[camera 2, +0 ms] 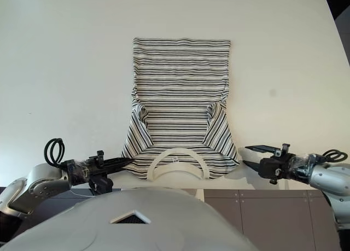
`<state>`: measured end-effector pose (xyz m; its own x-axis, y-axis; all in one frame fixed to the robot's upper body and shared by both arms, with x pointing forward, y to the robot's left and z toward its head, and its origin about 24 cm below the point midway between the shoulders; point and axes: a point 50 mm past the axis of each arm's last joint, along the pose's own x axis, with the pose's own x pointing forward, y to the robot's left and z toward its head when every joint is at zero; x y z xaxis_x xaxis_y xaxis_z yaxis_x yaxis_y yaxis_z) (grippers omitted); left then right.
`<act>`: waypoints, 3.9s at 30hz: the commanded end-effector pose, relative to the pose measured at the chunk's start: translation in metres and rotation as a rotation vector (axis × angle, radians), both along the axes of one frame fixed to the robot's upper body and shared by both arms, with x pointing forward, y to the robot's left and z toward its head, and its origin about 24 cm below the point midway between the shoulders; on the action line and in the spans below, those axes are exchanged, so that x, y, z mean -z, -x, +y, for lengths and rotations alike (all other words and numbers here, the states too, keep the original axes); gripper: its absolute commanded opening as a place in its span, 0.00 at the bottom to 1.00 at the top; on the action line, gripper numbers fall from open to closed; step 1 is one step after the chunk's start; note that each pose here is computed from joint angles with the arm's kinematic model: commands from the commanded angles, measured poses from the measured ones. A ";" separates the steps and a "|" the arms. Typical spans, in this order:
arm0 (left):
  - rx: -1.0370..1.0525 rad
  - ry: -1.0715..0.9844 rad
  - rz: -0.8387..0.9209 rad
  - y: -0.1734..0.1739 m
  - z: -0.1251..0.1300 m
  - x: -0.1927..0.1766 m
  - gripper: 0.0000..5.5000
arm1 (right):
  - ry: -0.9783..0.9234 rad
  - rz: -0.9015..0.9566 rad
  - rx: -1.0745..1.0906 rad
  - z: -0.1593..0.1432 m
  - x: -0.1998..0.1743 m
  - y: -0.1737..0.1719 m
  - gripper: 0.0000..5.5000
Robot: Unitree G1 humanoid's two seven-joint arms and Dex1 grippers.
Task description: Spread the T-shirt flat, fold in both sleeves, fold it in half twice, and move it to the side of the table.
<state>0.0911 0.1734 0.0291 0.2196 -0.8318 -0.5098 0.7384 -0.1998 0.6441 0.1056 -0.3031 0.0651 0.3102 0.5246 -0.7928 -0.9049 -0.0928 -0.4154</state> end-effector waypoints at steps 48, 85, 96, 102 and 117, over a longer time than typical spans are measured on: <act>-0.128 0.078 0.470 -0.011 0.017 -0.057 0.02 | -0.185 0.282 -0.079 0.042 -0.031 0.011 0.03; -0.812 0.497 0.563 -0.263 -0.014 -0.027 0.28 | -0.714 0.301 0.867 0.043 -0.001 -0.225 0.28; -0.969 0.433 0.483 -0.270 -0.006 -0.012 0.59 | -0.719 0.278 1.077 0.043 0.024 -0.223 0.62; -0.861 0.526 0.320 -0.281 -0.005 -0.047 0.59 | -0.801 0.159 0.880 0.052 -0.007 -0.223 0.62; -0.142 0.047 0.224 -0.140 -0.041 -0.052 0.59 | 0.023 -0.175 0.113 0.066 0.023 -0.204 0.62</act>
